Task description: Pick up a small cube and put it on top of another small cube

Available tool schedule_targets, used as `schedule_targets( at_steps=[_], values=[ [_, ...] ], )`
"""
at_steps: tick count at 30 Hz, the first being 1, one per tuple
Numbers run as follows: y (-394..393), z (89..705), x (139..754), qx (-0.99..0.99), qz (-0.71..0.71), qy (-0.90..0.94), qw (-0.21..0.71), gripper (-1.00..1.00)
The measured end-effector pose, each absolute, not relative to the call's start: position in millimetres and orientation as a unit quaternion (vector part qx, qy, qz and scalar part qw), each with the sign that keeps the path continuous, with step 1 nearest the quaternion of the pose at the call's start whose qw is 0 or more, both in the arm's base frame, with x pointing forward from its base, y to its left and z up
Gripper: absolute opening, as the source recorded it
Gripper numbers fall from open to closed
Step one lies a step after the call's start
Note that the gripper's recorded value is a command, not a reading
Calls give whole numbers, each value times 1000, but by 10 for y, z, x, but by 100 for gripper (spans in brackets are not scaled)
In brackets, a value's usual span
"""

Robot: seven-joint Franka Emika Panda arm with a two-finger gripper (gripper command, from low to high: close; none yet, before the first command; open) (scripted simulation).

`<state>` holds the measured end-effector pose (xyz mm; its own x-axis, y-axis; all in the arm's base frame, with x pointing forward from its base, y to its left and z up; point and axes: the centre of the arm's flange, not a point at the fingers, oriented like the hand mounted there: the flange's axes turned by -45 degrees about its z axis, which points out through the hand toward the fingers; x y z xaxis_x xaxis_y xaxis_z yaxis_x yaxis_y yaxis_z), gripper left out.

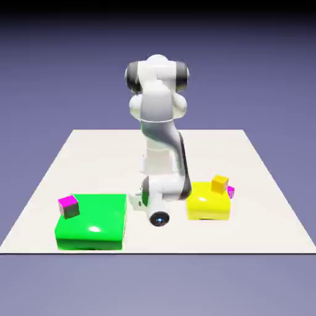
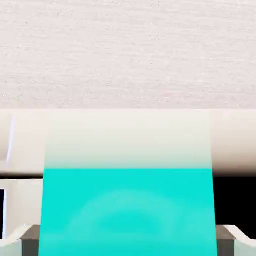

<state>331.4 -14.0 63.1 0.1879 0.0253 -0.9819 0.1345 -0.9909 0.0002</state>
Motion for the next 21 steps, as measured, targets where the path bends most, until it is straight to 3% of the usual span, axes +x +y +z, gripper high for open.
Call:
schedule_targets(
  at_steps=[2, 10, 21],
  values=[
    [-21, 773, 3559, 769, -632, 76, 47, -100],
    [523, 1681, 4274, 862, -476, 98, -141, -100],
    [1484, 1952, 4230, 830, -531, -66, -160, -100]
  ],
)
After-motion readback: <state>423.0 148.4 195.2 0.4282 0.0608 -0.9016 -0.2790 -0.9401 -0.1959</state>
